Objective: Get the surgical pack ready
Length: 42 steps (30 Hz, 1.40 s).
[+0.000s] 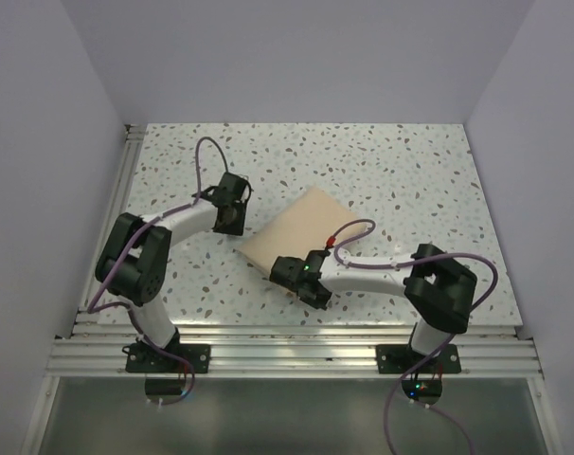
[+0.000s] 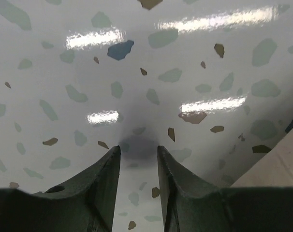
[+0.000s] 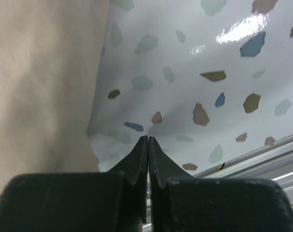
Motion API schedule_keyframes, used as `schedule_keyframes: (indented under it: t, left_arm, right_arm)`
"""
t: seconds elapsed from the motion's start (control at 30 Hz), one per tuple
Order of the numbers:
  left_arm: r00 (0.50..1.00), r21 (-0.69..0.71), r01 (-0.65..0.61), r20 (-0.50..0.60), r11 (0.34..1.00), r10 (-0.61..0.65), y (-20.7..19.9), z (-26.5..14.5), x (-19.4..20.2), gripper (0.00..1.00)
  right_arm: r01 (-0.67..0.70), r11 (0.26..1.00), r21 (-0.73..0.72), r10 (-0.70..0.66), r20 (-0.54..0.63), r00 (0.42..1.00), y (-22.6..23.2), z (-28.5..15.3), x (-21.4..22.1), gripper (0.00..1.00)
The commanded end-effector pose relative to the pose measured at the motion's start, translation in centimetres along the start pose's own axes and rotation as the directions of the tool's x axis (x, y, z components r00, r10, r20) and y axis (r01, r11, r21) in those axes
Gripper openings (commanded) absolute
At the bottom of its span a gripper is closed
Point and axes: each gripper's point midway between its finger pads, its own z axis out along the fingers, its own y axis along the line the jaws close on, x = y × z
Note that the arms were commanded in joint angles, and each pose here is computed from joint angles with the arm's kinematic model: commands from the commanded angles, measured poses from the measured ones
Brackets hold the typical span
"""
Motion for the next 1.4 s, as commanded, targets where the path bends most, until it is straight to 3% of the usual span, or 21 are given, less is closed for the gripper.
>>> schedule_keyframes:
  t: [0.0, 0.2, 0.37, 0.67, 1.0, 1.17, 1.23, 1.3, 1.33, 1.37]
  left_arm:
    - [0.997, 0.037, 0.049, 0.060, 0.998, -0.051, -0.4, -0.4, -0.7, 0.40]
    - [0.998, 0.105, 0.049, 0.043, 0.993, -0.054, -1.4, 0.0, 0.8, 0.39]
    - [0.999, 0.141, 0.038, 0.029, 0.989, -0.042, -2.5, -0.4, 1.4, 0.39]
    - [0.999, 0.193, -0.023, 0.026, 0.981, 0.019, -7.3, -2.6, 3.4, 0.39]
    - [0.991, 0.019, 0.124, 0.045, 0.992, -0.125, -0.3, -2.1, 2.9, 0.43]
    - [0.954, -0.007, 0.236, 0.191, 0.972, -0.231, 1.4, -5.1, 1.1, 0.48]
    - [0.927, 0.023, 0.273, 0.262, 0.962, -0.270, 2.0, -6.9, 0.9, 0.50]
    - [0.911, 0.062, 0.293, 0.285, 0.954, -0.298, 2.1, -7.5, 2.2, 0.58]
    - [0.873, 0.139, 0.301, 0.357, 0.943, -0.332, 1.7, -9.6, 1.0, 0.62]
    - [0.860, 0.166, 0.302, 0.377, 0.939, -0.343, 1.6, -10.2, 1.2, 0.77]
  right_arm:
    - [-0.121, 0.993, -0.017, 0.122, 0.057, 0.991, 0.4, -1.4, -0.3, 0.00]
    - [-0.192, 0.981, -0.021, 0.193, 0.047, 0.980, 0.6, -2.2, 1.0, 0.00]
    - [-0.279, 0.954, -0.113, 0.282, 0.013, 0.959, 2.2, -1.9, 1.2, 0.00]
    - [-0.309, 0.936, -0.168, 0.322, 0.054, 0.945, 6.5, -3.8, -0.1, 0.00]
    - [-0.323, 0.927, -0.191, 0.342, 0.077, 0.937, 2.0, -4.2, -1.9, 0.00]
    - [-0.065, 0.991, -0.119, 0.086, 0.177, 0.980, -2.8, -4.3, -3.4, 0.00]
    - [0.141, 0.975, -0.172, -0.091, 0.270, 0.959, -3.2, -4.9, -5.1, 0.04]
    - [0.268, 0.935, -0.234, -0.183, 0.330, 0.926, -3.1, -4.7, -5.6, 0.08]
    - [0.383, 0.897, -0.220, -0.284, 0.378, 0.881, -3.7, -4.9, -6.2, 0.15]
    - [0.382, 0.881, -0.279, -0.240, 0.432, 0.869, -4.0, -6.5, -7.8, 0.25]
